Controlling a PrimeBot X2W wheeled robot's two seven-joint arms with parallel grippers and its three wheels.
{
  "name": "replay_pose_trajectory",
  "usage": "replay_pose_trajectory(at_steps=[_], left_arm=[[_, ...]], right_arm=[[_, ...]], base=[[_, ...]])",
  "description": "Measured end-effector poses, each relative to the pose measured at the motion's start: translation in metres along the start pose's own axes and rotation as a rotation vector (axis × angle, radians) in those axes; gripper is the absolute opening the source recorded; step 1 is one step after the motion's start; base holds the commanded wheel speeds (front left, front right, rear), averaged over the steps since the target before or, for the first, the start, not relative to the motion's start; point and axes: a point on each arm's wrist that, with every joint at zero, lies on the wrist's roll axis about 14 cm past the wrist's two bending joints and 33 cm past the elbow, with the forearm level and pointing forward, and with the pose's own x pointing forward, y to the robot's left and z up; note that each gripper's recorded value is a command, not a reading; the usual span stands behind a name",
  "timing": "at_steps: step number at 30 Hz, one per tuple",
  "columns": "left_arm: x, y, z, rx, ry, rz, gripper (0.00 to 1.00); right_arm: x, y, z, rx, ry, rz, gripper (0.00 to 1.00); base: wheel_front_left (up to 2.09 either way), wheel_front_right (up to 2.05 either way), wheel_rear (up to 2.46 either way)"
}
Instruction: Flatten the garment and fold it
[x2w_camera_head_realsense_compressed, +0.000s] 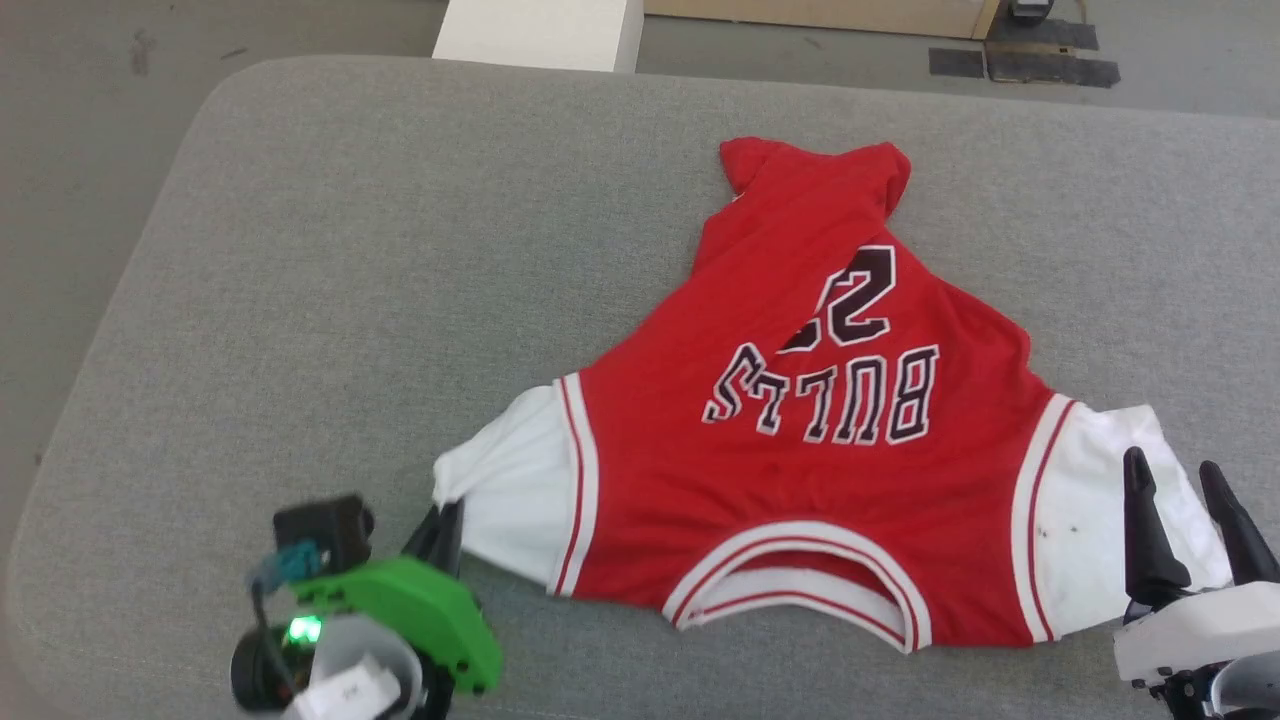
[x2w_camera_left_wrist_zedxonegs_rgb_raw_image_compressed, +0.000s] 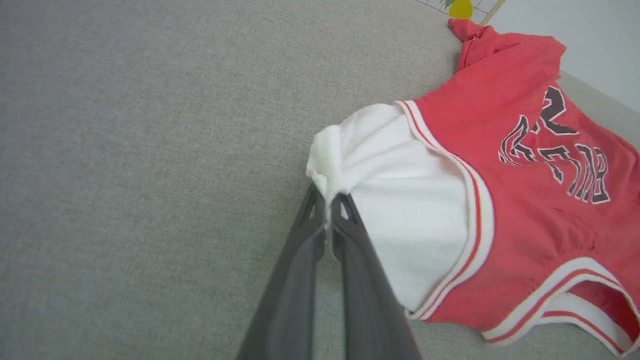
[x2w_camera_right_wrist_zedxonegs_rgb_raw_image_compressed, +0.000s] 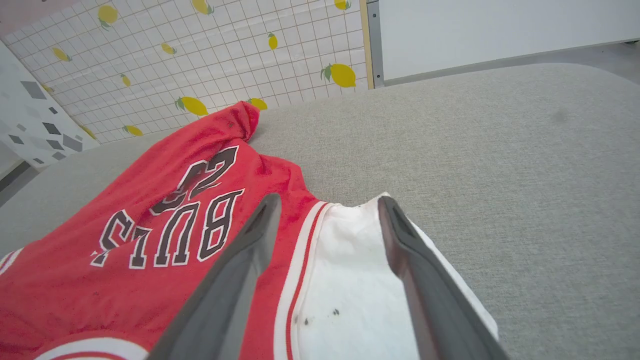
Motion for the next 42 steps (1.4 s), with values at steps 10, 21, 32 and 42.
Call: replay_pose_trajectory(at_steps=[10, 21, 32, 42], left_arm=[[-0.031, 0.026, -0.014, -0.1, -0.023, 0.125, 0.0], [-0.013, 0.015, -0.011, -0.063, -0.003, 0.083, 0.0], [0.006, 0.01, -0.014, -0.051, 0.026, 0.058, 0.0], [0.014, 0.012, -0.017, -0.038, 0.046, 0.067, 0.0]], right_arm=[[-0.007, -0.008, -0.001, -0.006, 0.01, -0.021, 1.0], [0.004, -0.027, -0.022, -0.292, 0.365, -0.008, 1.0], [0.002, -0.049, -0.079, -0.26, 0.701, 0.007, 1.0], [0.014, -0.048, -0.095, -0.215, 0.772, 0.033, 0.42]], base=[[0.0, 0.0, 0.0], [0.0, 0.0, 0.0], [0.0, 0.0, 0.0], [0.0, 0.0, 0.0]])
